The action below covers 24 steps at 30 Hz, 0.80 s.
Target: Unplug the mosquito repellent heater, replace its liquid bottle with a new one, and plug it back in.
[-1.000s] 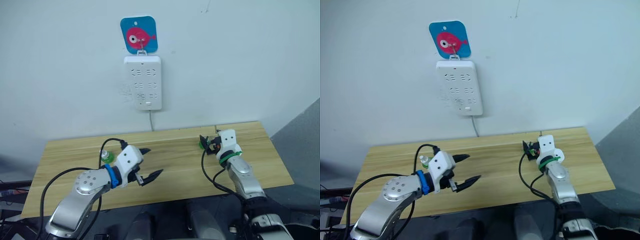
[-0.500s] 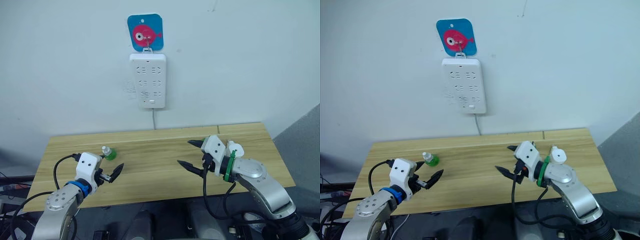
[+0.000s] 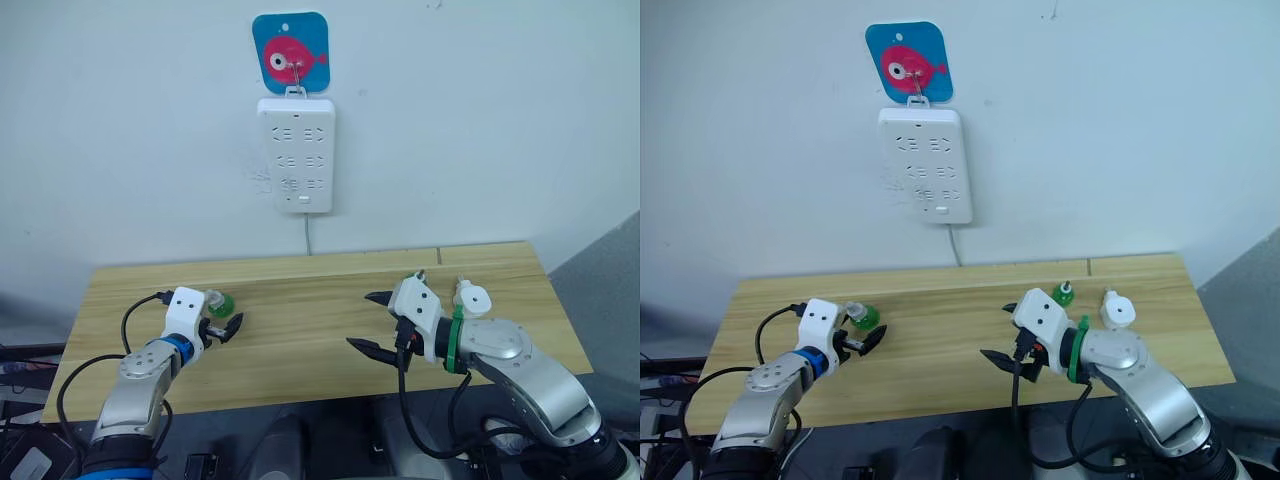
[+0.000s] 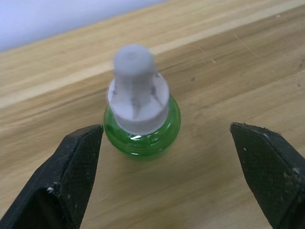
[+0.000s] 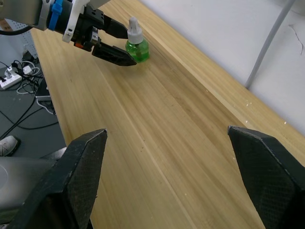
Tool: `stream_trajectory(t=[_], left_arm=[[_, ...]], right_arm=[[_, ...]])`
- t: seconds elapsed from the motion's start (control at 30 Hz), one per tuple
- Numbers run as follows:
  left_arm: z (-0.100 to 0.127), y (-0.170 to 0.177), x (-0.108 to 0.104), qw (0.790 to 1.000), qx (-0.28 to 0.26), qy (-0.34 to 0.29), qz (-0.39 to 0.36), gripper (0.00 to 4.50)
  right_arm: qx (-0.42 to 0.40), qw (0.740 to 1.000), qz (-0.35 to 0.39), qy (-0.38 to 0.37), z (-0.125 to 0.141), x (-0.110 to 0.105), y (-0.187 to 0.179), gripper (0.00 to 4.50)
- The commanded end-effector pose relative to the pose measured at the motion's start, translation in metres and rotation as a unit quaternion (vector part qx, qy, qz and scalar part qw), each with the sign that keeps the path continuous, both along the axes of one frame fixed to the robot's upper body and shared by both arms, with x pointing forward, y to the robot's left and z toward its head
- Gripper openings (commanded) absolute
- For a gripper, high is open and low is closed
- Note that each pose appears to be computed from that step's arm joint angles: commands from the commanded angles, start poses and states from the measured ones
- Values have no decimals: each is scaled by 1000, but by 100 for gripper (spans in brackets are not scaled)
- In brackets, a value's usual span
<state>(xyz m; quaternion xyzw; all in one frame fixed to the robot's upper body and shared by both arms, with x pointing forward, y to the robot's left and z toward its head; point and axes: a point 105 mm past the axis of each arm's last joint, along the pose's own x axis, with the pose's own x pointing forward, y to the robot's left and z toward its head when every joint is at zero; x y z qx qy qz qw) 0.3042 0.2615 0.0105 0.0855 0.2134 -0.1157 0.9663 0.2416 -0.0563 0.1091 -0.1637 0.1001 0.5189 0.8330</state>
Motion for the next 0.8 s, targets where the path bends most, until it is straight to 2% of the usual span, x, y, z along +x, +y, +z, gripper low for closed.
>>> stream_trajectory(t=[0.03, 0.27, 0.37, 0.5, 0.57, 0.73, 0.8], left_arm=[[2, 4, 8, 1000, 0, -8, 13, 450], [1, 9, 15, 1000, -3, -12, 23, 450], [-2, 9, 14, 1000, -6, -9, 18, 392], [-2, 10, 15, 1000, -1, -12, 8, 263], [0, 8, 17, 1000, 4, -17, -11, 221], [11, -7, 18, 995, 23, -38, -90, 221], [26, -31, 17, 983, 25, -58, -173, 221]], right_arm=[[8, 1000, 18, -12, 11, -12, 6, 421], [3, 1000, 16, -7, 10, -14, 5, 421], [2, 1000, 15, -8, 11, -13, 4, 424], [-1, 1000, 14, -11, 11, -13, 3, 424], [-2, 1000, 12, -12, 11, -13, 2, 424], [1, 1000, 9, -17, 15, -14, -3, 424], [6, 1000, 15, -20, 22, -15, -5, 424]])
